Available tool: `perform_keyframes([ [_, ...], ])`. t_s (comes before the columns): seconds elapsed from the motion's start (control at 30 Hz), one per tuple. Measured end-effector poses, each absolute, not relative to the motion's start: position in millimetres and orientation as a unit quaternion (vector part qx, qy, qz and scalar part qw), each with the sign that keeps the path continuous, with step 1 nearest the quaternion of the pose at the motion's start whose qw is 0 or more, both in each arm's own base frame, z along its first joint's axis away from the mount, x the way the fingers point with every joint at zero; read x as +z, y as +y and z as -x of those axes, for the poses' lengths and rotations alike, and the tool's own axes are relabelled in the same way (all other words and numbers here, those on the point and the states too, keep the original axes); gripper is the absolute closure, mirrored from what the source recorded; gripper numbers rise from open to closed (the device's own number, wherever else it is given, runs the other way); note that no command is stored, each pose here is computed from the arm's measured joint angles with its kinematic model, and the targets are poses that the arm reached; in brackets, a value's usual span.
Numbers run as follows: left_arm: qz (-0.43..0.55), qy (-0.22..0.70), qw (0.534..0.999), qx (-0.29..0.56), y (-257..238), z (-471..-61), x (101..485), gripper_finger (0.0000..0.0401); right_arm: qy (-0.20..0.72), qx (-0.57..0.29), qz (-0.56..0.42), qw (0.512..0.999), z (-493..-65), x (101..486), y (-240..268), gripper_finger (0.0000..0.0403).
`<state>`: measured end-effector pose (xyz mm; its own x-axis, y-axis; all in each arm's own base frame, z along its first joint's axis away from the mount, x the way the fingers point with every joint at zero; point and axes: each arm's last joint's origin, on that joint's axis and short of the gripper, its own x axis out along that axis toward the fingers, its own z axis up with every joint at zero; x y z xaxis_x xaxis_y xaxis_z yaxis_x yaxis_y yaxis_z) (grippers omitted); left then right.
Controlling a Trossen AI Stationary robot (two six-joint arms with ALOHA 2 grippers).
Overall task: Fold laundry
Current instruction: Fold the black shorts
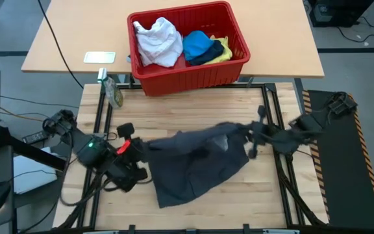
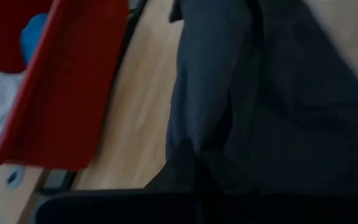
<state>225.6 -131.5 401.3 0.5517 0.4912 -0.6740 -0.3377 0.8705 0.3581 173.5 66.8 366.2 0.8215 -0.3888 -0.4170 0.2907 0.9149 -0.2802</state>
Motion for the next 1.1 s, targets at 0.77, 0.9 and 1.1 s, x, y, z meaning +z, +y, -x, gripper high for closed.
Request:
perform_keyframes([
  [0.77,-0.080,0.571,0.639,0.509,85,-254,295,0.0308,0.292,-0.471,0.009,0.832,-199,255,-69,0.0260],
  [0.9,-0.074,0.582,0.624,0.516,91,-249,295,0.0281,0.295,-0.476,-0.007,0.828,-196,252,-66,0.0218],
  [1.1,-0.042,0.579,0.656,0.482,69,-256,293,0.0260,0.366,-0.290,-0.106,0.878,-201,203,-46,0.0212],
])
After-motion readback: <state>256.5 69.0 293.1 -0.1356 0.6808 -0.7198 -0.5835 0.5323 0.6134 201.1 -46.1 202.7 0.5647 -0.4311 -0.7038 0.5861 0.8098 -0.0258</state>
